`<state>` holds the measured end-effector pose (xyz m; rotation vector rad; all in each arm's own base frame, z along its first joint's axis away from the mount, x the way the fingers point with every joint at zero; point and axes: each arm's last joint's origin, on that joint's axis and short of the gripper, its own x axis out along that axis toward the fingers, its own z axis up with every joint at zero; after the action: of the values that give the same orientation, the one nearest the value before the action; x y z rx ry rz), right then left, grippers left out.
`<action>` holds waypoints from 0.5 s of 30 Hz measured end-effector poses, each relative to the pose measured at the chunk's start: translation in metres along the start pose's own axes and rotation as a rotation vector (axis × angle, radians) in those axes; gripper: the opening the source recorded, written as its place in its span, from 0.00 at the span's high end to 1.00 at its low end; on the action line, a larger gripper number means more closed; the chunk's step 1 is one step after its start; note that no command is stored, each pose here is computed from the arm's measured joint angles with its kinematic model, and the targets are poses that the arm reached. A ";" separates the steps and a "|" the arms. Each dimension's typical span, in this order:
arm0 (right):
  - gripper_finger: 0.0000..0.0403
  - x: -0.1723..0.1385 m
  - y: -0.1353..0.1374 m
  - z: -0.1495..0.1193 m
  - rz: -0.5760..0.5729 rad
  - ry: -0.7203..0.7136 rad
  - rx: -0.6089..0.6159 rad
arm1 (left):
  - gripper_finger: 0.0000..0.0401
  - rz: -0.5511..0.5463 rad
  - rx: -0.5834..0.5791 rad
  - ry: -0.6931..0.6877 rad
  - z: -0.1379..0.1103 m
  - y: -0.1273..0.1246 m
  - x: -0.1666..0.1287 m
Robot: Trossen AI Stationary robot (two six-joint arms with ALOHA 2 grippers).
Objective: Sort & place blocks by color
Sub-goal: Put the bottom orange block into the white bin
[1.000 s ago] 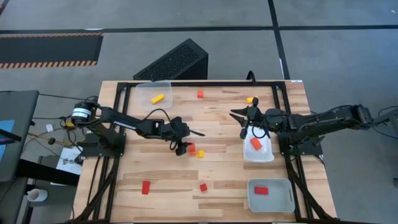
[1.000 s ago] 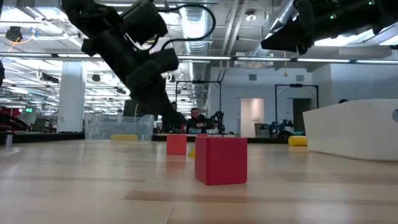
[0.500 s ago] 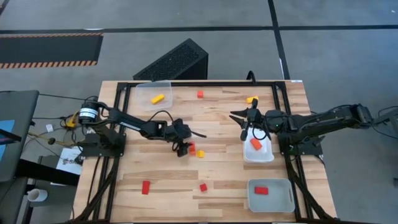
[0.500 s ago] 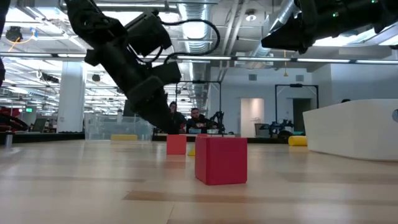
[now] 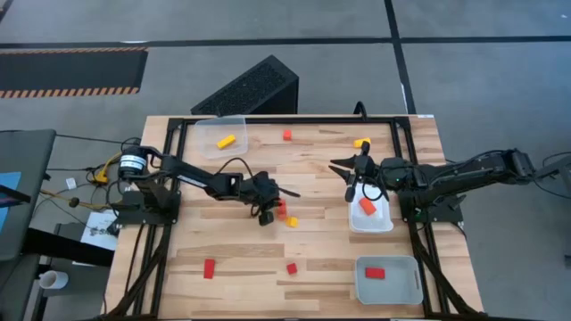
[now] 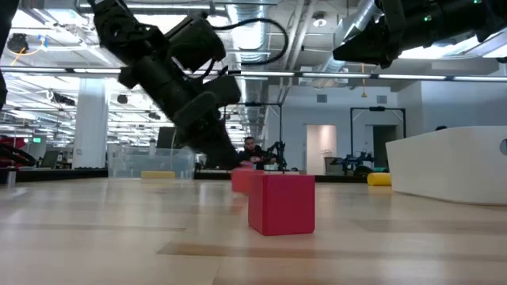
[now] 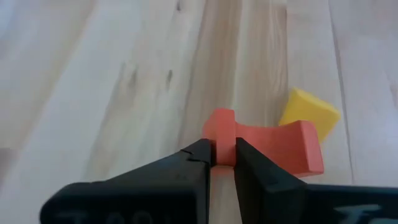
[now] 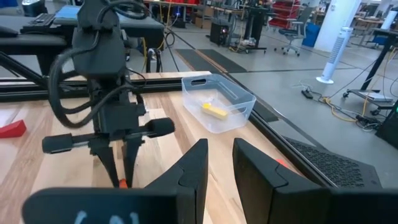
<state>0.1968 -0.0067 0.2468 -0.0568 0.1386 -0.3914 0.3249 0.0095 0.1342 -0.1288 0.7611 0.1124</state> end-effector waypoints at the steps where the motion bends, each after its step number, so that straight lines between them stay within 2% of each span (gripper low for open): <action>1: 0.76 0.000 0.000 0.000 -0.001 0.001 0.000 | 0.95 0.000 0.013 -0.032 0.009 -0.001 -0.003; 5: 0.76 0.001 -0.001 0.000 -0.009 0.005 0.005 | 0.98 0.041 0.087 -0.193 0.044 -0.005 -0.027; 7: 0.76 0.001 -0.001 -0.002 -0.006 0.019 0.019 | 0.98 0.099 0.112 -0.223 0.050 -0.004 -0.038; 9: 0.76 0.001 -0.001 -0.003 0.001 0.030 0.044 | 0.98 0.187 0.124 -0.314 0.060 -0.003 -0.050; 11: 0.76 0.002 -0.003 -0.003 0.024 0.034 0.093 | 0.98 0.271 0.123 -0.398 0.069 0.000 -0.059; 15: 0.75 0.005 -0.008 -0.005 0.128 0.056 0.226 | 0.98 0.311 0.193 -0.477 0.076 -0.001 -0.063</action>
<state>0.1980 -0.0166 0.2422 0.1855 0.1520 -0.2788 0.3320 0.0167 0.2323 0.1973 0.3071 0.3510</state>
